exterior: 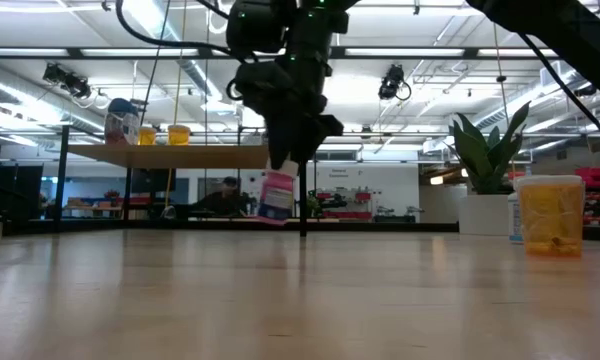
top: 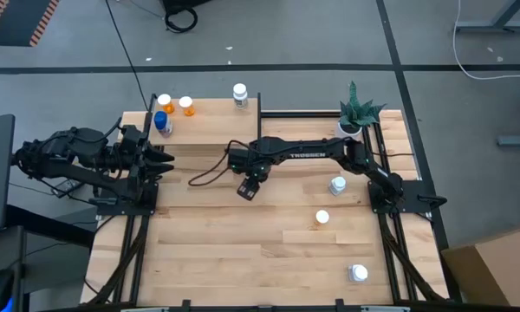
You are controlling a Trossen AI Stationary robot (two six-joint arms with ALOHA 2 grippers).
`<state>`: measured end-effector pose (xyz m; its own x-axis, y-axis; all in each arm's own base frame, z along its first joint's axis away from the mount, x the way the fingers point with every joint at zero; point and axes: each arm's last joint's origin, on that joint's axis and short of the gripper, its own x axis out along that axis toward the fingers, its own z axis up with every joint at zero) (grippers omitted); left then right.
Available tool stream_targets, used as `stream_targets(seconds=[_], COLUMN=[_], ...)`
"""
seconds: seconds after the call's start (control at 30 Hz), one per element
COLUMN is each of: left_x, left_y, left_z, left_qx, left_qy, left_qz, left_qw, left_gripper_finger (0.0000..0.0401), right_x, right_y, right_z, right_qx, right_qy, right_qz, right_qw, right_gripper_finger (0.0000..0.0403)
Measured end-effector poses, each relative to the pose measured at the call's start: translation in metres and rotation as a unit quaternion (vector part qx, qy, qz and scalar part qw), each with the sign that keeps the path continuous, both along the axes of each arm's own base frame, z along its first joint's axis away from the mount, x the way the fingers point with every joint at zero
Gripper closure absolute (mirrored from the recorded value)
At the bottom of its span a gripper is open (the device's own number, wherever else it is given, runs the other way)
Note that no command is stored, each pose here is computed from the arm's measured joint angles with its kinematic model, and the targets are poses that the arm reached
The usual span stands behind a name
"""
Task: Pick and place medicine bottles onto shelf by color
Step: Put the pink pill bottle on the shelf
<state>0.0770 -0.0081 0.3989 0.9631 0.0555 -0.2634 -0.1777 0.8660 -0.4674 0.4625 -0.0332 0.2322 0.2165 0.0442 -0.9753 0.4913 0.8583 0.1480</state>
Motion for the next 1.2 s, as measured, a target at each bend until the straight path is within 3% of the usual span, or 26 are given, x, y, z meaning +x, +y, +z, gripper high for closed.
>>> stream_targets(seconds=[0.3, 0.5, 0.8, 1.2], left_x=[0.0, 0.0, 0.0, -0.001], left_y=[0.0, 0.0, 0.0, 0.0], left_z=[0.0, -0.001, -0.002, -0.002], left_qx=[-0.006, -0.01, -0.01, -0.006], left_qy=[0.0, 0.002, 0.008, 0.011], left_qz=[0.002, 0.003, 0.003, 0.002], left_qw=[1.0, 1.0, 1.0, 1.0], left_gripper_finger=[0.0229, 0.0229, 0.0229, 0.0229], right_x=[0.0, -0.004, 0.006, 0.02], right_y=[-0.002, 0.007, 0.009, 0.009], right_z=[-0.006, -0.023, -0.025, -0.005], right_qx=[-0.001, 0.017, 0.016, 0.017], right_qy=[0.015, 0.076, 0.034, -0.04], right_qz=[-0.008, -0.004, -0.026, -0.02], right_qw=[1.0, 0.997, 0.999, 0.999], right_gripper_finger=[0.0214, 0.0214, 0.0204, 0.0128])
